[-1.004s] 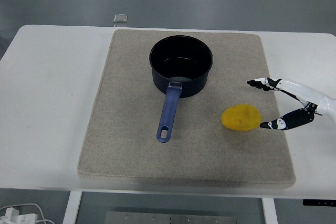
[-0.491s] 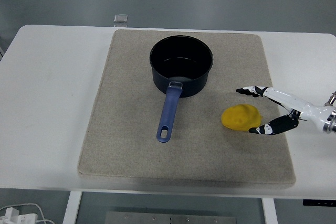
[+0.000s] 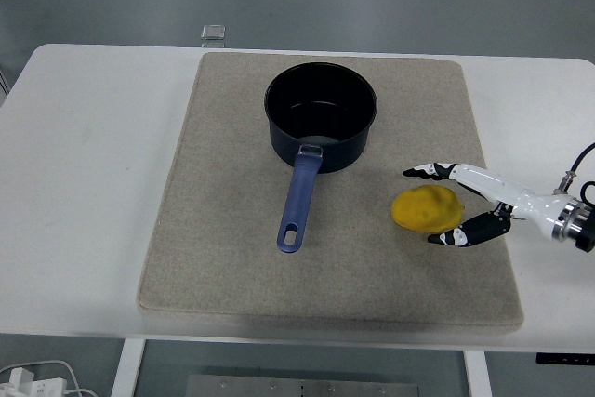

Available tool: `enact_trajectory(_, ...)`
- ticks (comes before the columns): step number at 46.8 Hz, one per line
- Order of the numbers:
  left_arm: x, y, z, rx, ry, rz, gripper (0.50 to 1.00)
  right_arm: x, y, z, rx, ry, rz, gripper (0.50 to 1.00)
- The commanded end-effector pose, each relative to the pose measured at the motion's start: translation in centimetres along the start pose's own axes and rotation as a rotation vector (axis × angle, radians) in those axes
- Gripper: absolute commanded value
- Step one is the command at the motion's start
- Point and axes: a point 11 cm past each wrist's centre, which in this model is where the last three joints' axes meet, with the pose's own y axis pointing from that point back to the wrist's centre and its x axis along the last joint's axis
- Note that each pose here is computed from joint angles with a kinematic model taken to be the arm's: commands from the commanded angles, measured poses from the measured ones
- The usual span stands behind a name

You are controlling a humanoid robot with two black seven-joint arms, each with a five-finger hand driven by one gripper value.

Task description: Put the potato in the blue pot

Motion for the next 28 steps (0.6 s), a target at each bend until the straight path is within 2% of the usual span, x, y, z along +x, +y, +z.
enact_trajectory(1,0.0,0.0,0.0,0.0,0.0,0.0,1.0,-0.05,-0.2,0.11,-0.002,0.002,-0.002,0.5)
enact_trajectory(12,0.0,0.0,0.0,0.0,0.0,0.0,1.0,-0.4,-0.53,0.35,-0.004,0.04,-0.023,0.5)
enact_trajectory(28,0.0,0.0,0.0,0.0,0.0,0.0,1.0,-0.21,-0.54,0.38,-0.006,0.036,-0.013,0.5)
